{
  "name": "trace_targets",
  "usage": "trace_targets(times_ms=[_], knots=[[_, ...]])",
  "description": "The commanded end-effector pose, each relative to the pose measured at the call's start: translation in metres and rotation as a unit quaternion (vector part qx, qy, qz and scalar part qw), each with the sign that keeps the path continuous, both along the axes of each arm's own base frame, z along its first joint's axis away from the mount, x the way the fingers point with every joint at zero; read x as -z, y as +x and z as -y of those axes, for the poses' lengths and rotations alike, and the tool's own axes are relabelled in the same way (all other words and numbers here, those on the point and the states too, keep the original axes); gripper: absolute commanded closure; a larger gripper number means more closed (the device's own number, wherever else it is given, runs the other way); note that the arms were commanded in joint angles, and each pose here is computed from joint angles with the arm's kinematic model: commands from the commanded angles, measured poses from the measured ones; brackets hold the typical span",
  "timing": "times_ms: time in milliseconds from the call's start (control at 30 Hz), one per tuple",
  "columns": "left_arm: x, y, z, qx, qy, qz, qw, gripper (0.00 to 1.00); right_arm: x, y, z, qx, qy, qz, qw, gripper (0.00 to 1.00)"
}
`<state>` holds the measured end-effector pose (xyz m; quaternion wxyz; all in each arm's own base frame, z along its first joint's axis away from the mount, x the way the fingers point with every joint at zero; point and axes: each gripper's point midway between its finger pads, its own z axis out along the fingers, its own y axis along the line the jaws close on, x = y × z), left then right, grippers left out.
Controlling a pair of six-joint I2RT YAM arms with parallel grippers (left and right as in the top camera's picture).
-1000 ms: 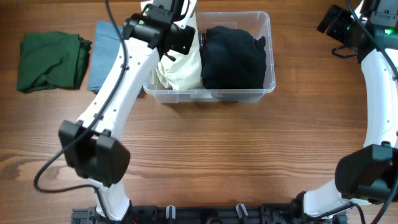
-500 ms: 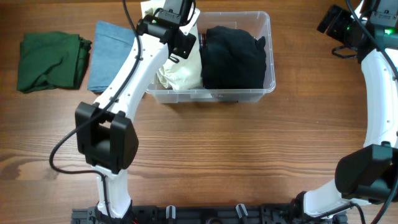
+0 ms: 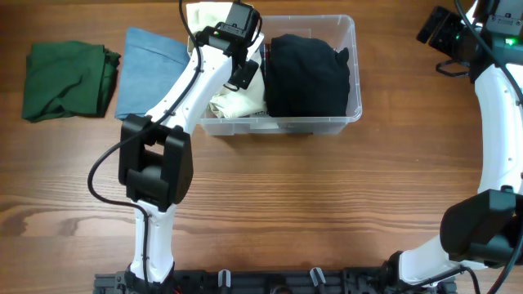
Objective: Pack container
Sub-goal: 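Push the cream garment down into the bin with the left gripper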
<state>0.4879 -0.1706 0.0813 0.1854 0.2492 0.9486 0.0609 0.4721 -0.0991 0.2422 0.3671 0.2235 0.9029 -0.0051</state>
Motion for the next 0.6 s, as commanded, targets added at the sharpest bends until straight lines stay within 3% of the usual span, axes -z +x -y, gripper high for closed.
trace_targets(times_ms=[0,233,567], knots=[[0.036,-0.005,-0.004,0.005,0.020,-0.038,0.999,0.96,0.010,0.001,-0.002,0.002,0.008,-0.009,1.000,0.00],[0.064,-0.022,-0.002,0.012,0.039,-0.082,0.996,0.96,0.010,0.001,-0.002,0.002,0.008,-0.009,1.000,0.00],[0.061,-0.031,0.019,0.037,0.054,-0.075,0.995,0.96,0.010,0.001,-0.002,0.002,0.008,-0.008,1.000,0.00]])
